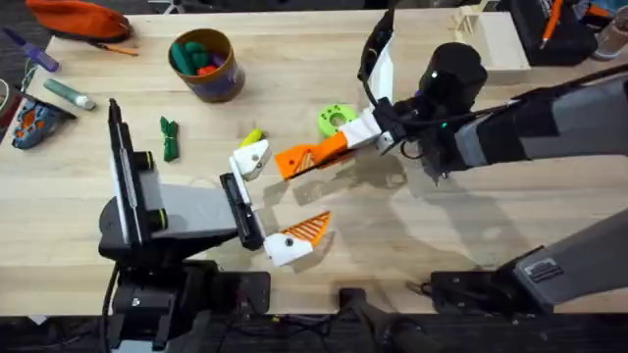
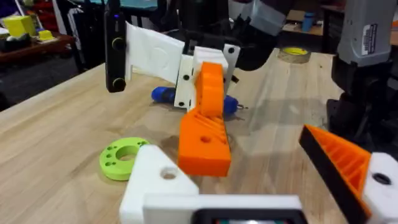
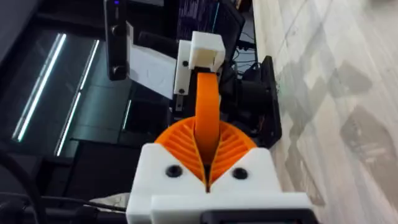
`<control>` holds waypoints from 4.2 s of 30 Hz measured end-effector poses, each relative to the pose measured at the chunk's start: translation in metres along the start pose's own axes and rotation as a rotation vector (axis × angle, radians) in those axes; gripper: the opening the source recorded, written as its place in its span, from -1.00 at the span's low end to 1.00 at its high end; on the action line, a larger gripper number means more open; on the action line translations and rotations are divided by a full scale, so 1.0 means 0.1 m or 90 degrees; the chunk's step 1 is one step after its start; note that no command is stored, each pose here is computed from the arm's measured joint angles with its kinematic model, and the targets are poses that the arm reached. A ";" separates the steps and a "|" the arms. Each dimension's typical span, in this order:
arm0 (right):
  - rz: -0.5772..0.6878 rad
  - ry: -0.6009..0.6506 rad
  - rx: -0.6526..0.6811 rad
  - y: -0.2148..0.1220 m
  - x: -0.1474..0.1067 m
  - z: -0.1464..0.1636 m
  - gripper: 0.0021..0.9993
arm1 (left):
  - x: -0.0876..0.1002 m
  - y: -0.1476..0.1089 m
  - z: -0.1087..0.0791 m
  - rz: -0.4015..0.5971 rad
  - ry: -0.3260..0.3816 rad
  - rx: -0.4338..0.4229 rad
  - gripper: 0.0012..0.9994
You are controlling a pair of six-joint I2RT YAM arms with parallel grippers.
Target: Pick up the gripper from the table and insert it into the empty holder that is missing its gripper. Then pick up a screw, insert it into the mounting hole, and use the screwdriver to tighten it. Finally, clean up the table by picking up the vegetable and placing it into the bucket.
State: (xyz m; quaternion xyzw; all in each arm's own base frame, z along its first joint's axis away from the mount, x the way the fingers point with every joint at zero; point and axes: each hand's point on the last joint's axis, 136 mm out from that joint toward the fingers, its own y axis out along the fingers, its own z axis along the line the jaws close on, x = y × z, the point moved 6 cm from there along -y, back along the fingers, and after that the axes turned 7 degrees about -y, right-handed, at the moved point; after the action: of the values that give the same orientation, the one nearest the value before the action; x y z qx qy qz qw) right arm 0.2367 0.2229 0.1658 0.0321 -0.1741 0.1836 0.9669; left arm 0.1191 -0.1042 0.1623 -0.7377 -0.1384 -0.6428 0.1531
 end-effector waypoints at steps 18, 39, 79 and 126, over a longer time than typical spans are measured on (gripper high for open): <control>0.009 0.003 0.003 0.04 -0.01 0.01 -0.98 | 0.00 0.00 0.00 0.000 0.000 0.000 0.98; 0.002 0.014 -0.002 0.14 0.07 0.02 -0.98 | 0.00 0.00 0.00 0.000 0.000 0.000 0.97; -0.033 0.006 -0.020 0.30 0.12 0.00 -0.98 | 0.00 0.00 0.01 -0.001 0.000 0.008 0.97; -0.053 0.032 -0.028 0.48 0.17 0.02 -0.99 | 0.00 0.00 0.01 -0.001 0.000 0.006 0.98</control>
State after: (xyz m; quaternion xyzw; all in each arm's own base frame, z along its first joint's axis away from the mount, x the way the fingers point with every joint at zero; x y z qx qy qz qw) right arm 0.2337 0.2732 0.1732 0.0138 -0.1523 0.1398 0.9783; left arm 0.1201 -0.1037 0.1623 -0.7369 -0.1418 -0.6422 0.1564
